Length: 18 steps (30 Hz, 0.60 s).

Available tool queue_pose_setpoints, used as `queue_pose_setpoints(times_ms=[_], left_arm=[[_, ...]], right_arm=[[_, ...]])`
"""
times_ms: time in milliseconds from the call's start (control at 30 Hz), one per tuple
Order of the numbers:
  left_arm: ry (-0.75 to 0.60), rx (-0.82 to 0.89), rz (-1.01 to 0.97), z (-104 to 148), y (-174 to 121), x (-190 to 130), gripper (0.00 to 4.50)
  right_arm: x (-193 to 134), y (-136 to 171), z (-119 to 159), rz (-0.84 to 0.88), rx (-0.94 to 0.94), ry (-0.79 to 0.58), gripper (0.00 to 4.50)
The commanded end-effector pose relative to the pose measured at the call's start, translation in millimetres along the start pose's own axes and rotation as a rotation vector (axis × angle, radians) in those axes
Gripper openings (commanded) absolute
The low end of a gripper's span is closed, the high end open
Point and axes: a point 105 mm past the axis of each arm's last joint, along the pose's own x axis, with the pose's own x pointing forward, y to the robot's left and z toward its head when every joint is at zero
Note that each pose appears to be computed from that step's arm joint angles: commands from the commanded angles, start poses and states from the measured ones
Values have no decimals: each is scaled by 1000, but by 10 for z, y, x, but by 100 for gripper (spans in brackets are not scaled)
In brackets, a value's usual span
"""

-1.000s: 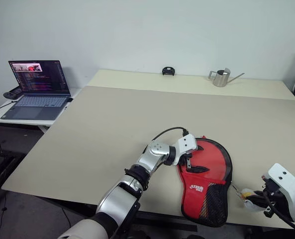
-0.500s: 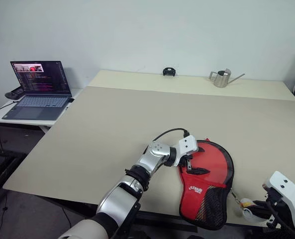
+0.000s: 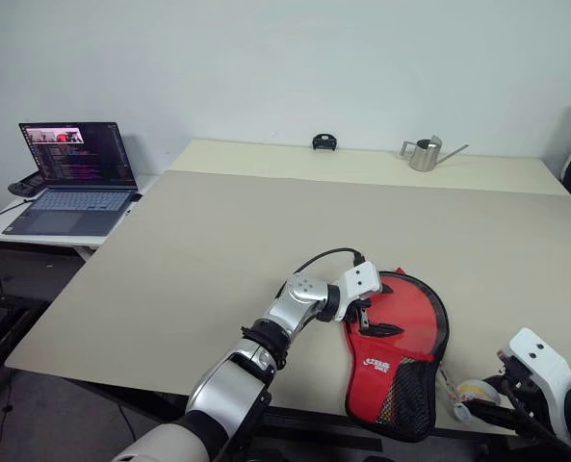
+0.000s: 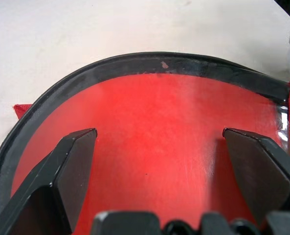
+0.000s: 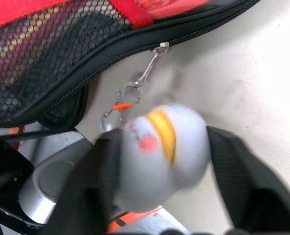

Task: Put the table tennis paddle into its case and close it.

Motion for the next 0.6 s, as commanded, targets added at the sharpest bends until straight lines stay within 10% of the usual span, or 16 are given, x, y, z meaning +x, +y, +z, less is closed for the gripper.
queue_pose_setpoints(times_ms=[33, 600], left_arm=[[100, -43, -36, -291, -131, 11, 450], [-154, -53, -12, 306, 138, -449, 450]], right_arm=[[-111, -31, 169, 4, 12, -80, 420], [184, -599, 1204, -16, 37, -433, 420]])
